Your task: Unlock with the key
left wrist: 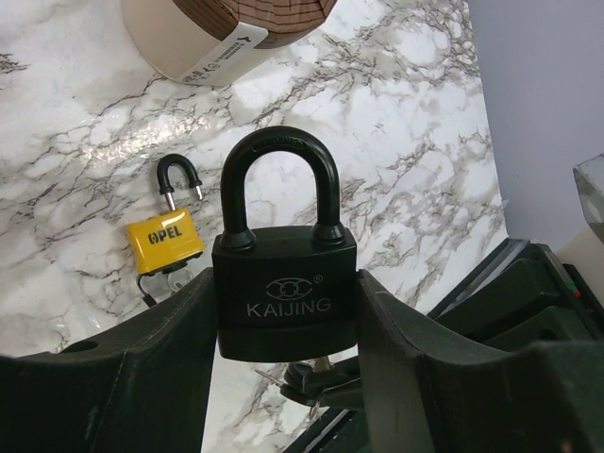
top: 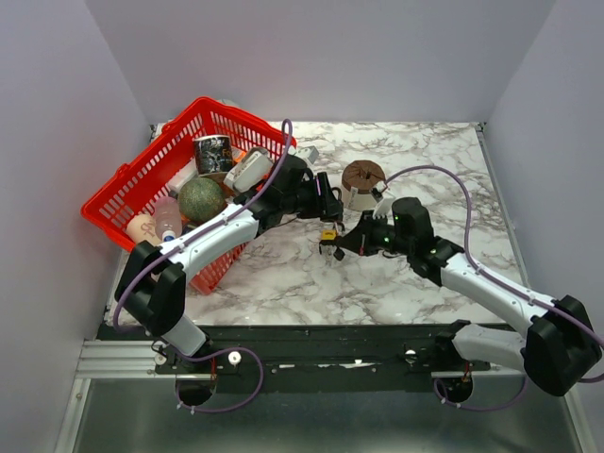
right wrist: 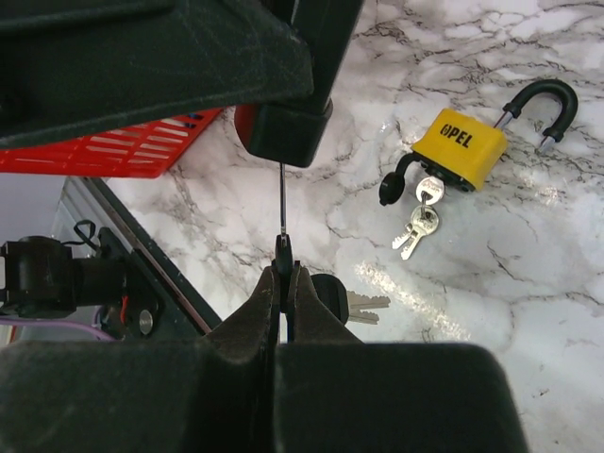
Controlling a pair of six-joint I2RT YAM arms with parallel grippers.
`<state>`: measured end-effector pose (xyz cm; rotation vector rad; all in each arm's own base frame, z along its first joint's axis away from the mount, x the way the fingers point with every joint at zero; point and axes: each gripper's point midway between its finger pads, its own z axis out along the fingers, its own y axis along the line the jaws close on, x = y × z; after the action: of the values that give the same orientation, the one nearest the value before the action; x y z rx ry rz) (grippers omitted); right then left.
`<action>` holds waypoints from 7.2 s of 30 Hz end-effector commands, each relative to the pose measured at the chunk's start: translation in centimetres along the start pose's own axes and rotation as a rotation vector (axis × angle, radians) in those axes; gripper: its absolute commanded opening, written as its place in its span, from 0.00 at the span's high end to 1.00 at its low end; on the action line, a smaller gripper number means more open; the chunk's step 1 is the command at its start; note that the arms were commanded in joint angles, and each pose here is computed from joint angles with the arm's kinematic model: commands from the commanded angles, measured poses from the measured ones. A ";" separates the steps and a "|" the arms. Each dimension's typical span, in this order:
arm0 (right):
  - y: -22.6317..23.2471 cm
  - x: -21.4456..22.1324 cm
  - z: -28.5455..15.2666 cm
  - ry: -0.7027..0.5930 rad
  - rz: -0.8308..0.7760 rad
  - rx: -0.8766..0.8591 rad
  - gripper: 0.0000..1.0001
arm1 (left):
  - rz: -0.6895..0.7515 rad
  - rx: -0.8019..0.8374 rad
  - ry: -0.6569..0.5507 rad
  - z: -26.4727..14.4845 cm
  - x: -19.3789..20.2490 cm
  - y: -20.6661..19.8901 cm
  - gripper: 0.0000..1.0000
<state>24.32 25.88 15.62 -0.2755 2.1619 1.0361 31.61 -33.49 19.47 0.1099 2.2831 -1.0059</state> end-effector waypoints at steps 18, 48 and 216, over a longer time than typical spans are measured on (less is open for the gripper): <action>0.2 -2.5 1.2 -0.072 0.007 0.030 0.99 | 0.009 0.060 -0.032 0.1 -1.1 -1.4 1.00; -0.4 -5.9 2.5 -0.261 0.148 0.048 0.99 | -0.020 0.083 -0.019 0.3 -0.3 -1.3 1.00; -2.6 5.4 -5.2 0.034 0.039 -0.012 0.99 | 0.164 -0.613 0.385 -3.3 16.5 13.9 0.15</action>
<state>18.66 20.95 12.86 -0.2570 2.2129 1.0918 21.44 -24.94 2.74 0.2521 2.7672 -0.2305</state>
